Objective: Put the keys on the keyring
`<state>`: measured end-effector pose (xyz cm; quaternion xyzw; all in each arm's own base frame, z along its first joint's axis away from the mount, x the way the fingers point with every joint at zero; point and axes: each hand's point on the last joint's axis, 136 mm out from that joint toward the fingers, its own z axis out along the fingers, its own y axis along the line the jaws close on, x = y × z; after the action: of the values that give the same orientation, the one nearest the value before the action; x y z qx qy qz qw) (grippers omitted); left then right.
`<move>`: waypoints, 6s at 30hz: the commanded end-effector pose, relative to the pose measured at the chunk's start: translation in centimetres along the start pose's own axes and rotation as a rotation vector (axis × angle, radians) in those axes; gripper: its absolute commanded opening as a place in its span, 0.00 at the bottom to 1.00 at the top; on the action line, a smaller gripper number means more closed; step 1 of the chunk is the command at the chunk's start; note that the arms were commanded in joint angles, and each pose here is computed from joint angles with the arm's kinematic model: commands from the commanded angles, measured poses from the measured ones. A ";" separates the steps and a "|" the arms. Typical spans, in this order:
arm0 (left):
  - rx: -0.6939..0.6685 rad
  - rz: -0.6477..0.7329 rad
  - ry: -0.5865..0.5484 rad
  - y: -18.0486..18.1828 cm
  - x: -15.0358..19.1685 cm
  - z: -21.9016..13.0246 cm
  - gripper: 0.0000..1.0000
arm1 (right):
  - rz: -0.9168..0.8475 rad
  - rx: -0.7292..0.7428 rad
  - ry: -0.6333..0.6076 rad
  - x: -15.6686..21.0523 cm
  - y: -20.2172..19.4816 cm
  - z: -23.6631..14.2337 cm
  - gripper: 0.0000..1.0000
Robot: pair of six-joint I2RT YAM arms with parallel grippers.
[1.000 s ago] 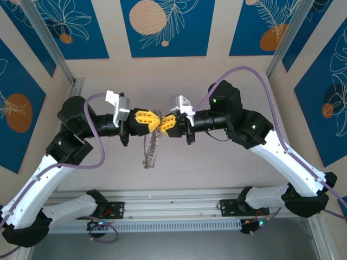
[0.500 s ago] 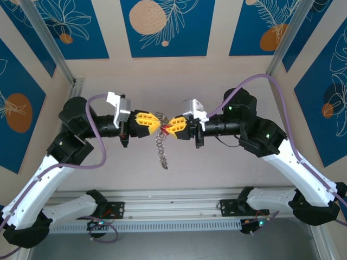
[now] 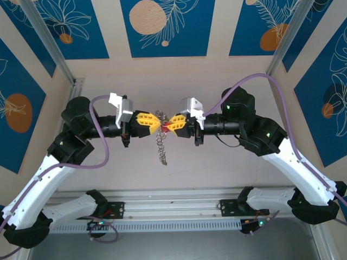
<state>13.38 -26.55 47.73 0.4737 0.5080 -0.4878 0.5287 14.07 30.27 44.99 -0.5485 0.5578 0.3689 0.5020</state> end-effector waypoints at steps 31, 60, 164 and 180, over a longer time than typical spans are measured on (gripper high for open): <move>0.038 0.082 -0.113 -2.2 -5.1 -2.1 0.00 | -0.086 0.029 -0.081 1.1 1.7 -2.7 0.36; -0.127 -0.070 -0.090 5.7 -1.8 1.3 0.00 | 0.127 0.249 -0.133 5.5 -6.0 -3.5 0.99; -1.679 -0.003 0.462 27.0 32.7 -24.3 1.00 | 0.572 1.250 0.082 40.0 -19.8 -16.9 0.99; -1.598 -0.115 0.382 27.4 37.6 -25.1 1.00 | 0.620 1.216 0.132 43.8 -23.6 -14.8 0.99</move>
<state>37.78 -0.50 7.72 0.0145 0.8198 0.1083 0.5622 38.48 2.34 7.64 0.0058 0.8410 0.0933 0.5329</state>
